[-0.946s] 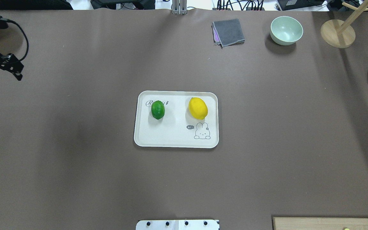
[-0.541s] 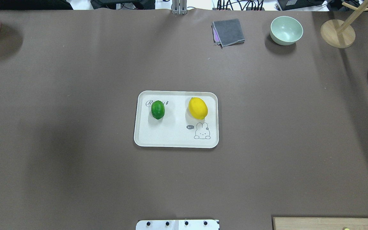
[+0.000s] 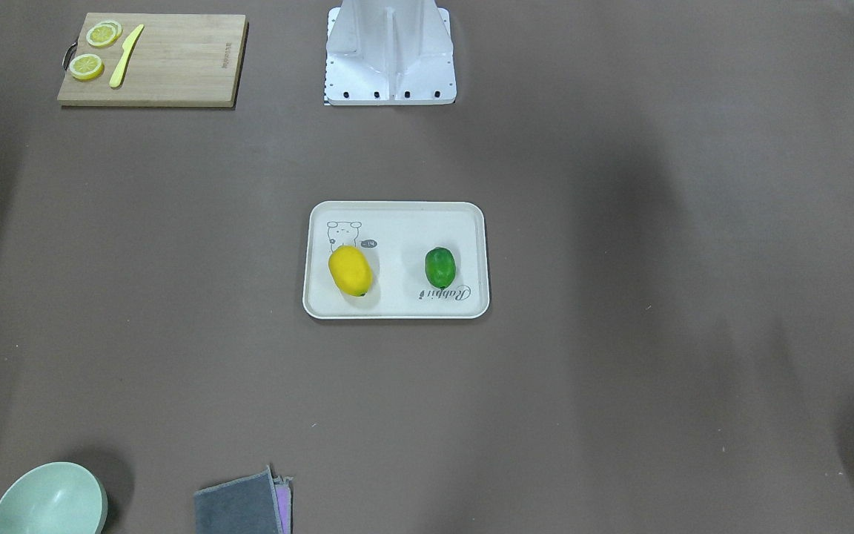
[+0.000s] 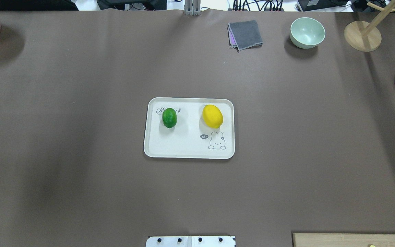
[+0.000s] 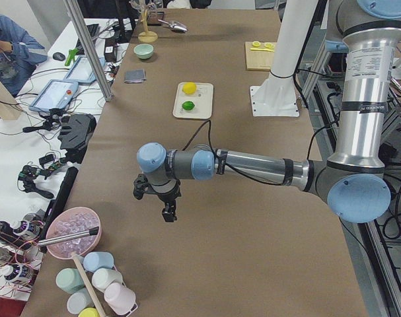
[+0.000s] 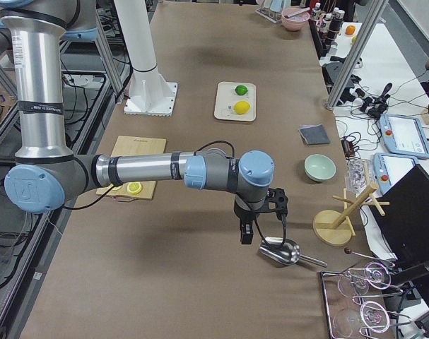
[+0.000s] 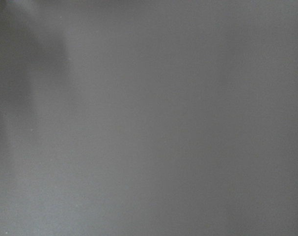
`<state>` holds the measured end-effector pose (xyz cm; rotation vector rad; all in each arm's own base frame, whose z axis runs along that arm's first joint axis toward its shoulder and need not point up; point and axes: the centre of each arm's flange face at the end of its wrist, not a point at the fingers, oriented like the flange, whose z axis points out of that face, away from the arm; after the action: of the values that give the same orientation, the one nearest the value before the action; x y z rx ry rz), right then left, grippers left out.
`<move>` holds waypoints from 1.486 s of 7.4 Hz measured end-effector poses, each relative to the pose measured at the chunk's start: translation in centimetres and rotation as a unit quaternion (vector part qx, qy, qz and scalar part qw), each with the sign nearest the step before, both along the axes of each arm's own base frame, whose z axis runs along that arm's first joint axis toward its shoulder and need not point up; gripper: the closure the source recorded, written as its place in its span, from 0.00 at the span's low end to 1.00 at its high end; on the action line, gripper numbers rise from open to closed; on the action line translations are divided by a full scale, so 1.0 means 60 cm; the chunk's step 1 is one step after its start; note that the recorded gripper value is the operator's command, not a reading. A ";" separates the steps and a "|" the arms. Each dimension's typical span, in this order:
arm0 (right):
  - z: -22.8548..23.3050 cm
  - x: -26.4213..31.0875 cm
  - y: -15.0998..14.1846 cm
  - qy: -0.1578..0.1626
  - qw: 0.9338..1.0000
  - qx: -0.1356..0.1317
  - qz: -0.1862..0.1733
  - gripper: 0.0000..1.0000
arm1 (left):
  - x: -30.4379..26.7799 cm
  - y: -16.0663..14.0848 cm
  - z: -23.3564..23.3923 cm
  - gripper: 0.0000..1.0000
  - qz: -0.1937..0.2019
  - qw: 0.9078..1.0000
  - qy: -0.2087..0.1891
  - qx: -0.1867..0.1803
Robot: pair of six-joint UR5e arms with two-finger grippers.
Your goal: Place all lemons on tray
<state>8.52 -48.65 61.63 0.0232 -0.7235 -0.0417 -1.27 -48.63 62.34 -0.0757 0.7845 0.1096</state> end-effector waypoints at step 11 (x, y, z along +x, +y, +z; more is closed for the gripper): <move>0.000 0.000 0.000 0.000 1.000 0.000 0.000 0.00 | -0.093 0.175 0.069 0.02 -0.007 1.000 0.001 -0.011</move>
<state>8.52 -48.65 61.61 0.0236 -0.7238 -0.0419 -6.84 -38.13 66.46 -0.0911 0.7892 0.0875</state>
